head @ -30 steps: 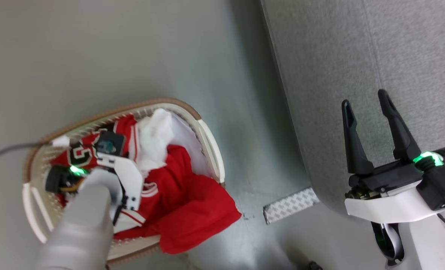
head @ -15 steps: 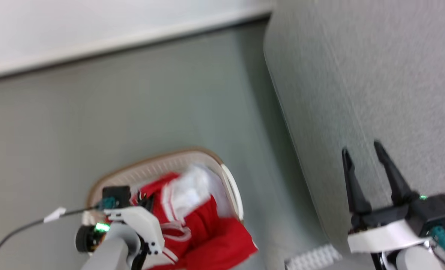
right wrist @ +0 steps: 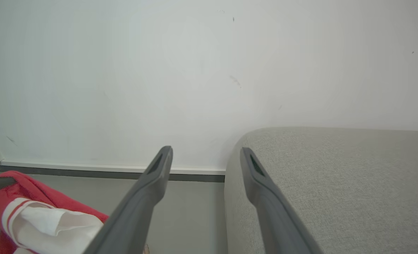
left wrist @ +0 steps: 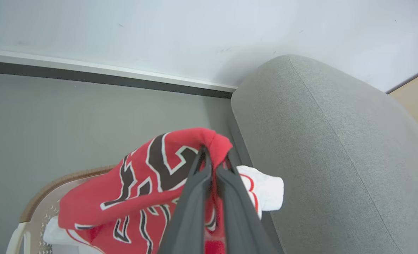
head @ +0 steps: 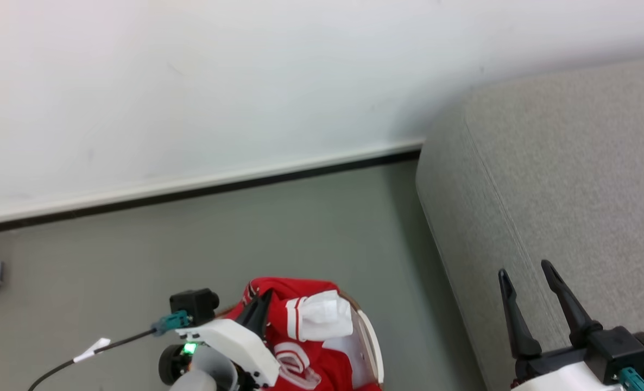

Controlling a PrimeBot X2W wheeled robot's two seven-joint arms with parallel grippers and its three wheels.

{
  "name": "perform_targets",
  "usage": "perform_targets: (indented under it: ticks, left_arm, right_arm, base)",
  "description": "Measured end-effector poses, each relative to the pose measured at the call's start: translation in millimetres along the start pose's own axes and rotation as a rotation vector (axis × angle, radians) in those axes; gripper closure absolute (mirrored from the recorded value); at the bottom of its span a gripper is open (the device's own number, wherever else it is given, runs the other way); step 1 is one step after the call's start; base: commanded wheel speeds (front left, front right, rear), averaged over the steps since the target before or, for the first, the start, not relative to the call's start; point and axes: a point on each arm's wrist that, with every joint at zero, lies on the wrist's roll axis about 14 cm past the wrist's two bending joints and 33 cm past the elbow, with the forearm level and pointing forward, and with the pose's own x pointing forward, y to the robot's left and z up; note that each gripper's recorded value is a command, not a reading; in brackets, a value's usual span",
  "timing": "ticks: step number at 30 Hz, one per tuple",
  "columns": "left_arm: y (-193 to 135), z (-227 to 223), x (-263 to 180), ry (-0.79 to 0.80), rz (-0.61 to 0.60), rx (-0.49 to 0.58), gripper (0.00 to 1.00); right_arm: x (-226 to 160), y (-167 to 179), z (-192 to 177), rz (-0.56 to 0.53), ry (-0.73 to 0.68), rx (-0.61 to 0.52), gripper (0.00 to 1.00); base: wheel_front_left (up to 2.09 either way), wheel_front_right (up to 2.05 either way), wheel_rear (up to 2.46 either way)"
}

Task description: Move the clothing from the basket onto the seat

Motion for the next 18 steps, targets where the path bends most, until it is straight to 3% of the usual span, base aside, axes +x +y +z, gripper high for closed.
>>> perform_targets:
  ticks: [18]
  left_arm:
    - [-76,132,-82,-0.447,-0.119,0.045,1.0]
  right_arm:
    - [-26,14,20,0.059,-0.056,-0.016,0.0]
  base:
    - [0.0,0.0,0.0]
